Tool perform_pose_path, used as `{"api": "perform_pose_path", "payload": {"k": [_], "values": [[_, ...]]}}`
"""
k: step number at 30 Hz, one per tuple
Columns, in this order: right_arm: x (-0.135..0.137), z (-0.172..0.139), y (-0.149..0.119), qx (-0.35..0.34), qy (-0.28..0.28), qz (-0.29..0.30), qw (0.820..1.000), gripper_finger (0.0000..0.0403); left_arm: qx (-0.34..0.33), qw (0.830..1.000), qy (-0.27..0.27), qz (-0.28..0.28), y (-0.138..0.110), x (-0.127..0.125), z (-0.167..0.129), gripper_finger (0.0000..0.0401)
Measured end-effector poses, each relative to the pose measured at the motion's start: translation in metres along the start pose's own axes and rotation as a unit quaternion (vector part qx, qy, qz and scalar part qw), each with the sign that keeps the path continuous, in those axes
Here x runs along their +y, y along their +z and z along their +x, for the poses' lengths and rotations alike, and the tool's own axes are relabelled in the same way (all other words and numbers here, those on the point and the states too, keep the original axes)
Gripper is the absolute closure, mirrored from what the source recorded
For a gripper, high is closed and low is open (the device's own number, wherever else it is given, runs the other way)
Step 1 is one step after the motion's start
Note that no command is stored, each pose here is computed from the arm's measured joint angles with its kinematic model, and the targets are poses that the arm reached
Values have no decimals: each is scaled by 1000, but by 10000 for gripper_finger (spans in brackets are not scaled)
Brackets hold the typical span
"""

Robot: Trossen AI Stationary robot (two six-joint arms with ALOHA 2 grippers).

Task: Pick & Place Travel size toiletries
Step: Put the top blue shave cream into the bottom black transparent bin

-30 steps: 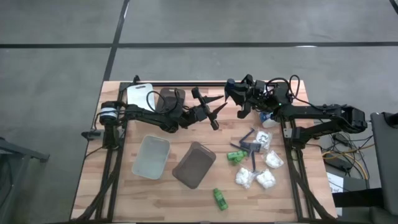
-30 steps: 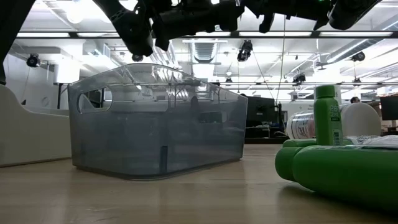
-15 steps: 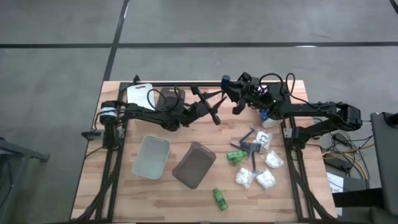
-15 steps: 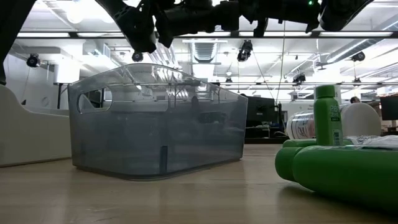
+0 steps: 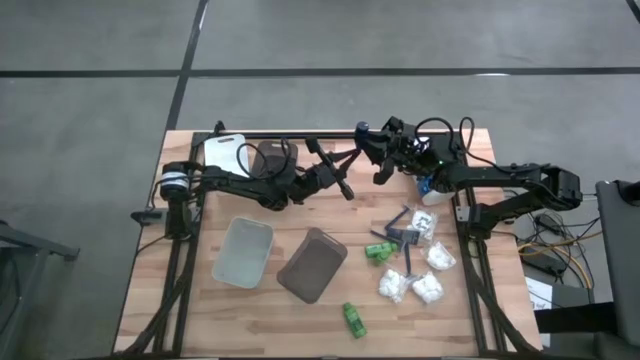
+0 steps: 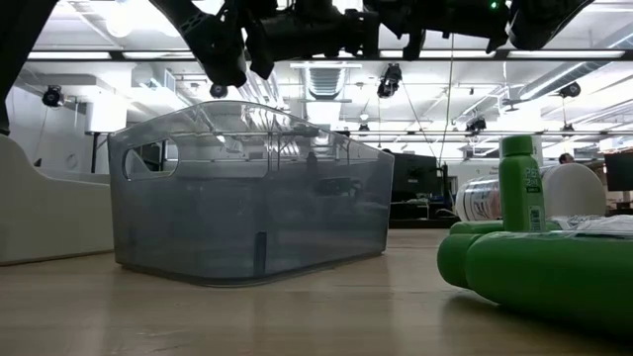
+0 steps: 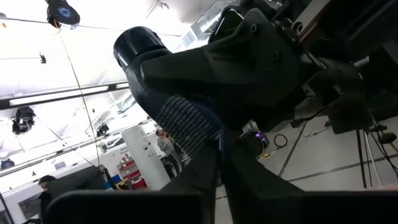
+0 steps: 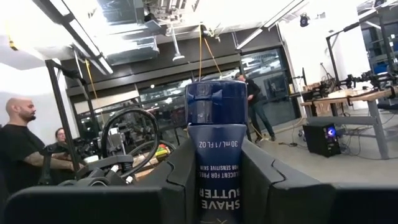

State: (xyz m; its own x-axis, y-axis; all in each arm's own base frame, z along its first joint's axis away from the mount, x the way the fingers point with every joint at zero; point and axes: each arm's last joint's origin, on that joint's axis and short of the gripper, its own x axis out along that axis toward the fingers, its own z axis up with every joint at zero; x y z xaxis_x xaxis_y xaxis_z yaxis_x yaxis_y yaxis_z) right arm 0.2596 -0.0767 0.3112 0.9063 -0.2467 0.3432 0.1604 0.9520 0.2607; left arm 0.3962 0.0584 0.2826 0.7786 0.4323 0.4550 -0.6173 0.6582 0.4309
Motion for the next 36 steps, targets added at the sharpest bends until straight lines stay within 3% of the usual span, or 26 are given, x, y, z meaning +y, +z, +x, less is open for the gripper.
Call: {"api": "perform_pose_path", "payload": {"k": [9,18,25,30,36], "values": [[-2,-4,-4,50,-13,3,999,264,41,999,-18,4,-6,1,-11,393],[-4,-9,-7,102,-23,-31,994,200,149,984,-84,-56,9,23,-33,394],[-5,-9,-9,135,-32,-34,990,163,287,940,-167,-72,14,38,-60,394],[-6,-10,-13,166,-40,-39,985,143,343,912,-215,-69,21,47,-79,394],[-8,-13,-21,209,-48,-45,976,126,382,874,-280,-109,32,56,-90,395]]}}
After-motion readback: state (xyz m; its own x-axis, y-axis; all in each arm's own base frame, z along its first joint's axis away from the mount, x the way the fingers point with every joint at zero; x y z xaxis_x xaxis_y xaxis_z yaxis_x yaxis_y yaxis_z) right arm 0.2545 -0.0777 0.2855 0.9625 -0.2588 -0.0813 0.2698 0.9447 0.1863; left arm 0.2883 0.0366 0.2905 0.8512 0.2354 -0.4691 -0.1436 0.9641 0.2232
